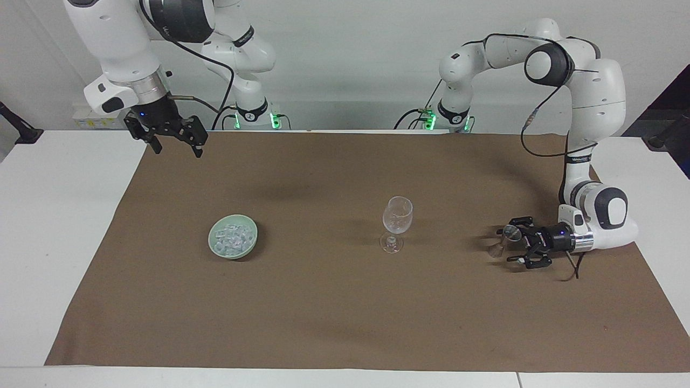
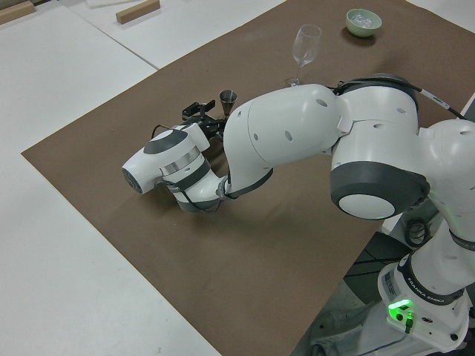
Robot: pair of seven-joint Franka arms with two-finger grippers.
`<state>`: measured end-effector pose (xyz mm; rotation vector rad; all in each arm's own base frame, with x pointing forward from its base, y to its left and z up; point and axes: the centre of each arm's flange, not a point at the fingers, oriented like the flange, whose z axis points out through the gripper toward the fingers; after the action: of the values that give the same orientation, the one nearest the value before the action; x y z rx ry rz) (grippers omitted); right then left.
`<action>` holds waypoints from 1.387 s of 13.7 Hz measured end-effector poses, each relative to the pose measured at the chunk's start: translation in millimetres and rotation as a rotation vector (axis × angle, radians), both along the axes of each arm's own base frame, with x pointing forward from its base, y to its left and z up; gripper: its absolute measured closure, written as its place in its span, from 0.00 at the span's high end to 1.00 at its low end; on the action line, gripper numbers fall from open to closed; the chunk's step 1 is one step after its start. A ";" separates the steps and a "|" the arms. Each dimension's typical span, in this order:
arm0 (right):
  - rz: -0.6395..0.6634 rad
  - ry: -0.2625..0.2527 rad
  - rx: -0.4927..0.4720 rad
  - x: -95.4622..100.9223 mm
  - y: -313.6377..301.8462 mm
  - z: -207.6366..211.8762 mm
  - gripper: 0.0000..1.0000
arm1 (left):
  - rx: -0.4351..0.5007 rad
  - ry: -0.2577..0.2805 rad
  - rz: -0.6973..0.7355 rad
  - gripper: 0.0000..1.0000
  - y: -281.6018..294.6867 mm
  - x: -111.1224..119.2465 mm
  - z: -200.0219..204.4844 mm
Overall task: Pour wine and add ice with both arms
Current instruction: 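Reach the left gripper to the small silver cup and grasp it, then lift the silver cup with the left gripper toward the clear glass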
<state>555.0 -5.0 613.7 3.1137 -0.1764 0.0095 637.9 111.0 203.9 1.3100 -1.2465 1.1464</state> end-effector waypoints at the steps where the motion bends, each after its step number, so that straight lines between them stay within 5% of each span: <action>1: 0.000 0.000 0.000 0.0 0.0 0.0 1.00 | -0.003 -0.004 -0.002 0.84 -0.5 -0.2 0.0; 4: 0.000 0.000 0.000 0.0 0.0 0.0 1.00 | -0.007 -0.019 -0.005 0.53 -1.2 -0.9 -2.4; 9: 0.000 0.000 0.000 0.0 0.0 0.0 1.00 | -0.011 -0.024 -0.005 0.36 -0.5 -1.6 -4.3; 10: 0.000 0.000 0.000 0.0 0.0 0.0 1.00 | -0.012 -0.024 -0.006 0.26 -0.6 -1.7 -4.2; 19: 0.000 0.000 0.000 0.0 0.0 0.0 1.00 | -0.059 -0.016 -0.037 0.21 -13.3 -1.5 3.3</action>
<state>555.0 -5.0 613.7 3.1137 -0.1764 0.0095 636.4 97.7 207.2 1.2311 -1.2346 1.1615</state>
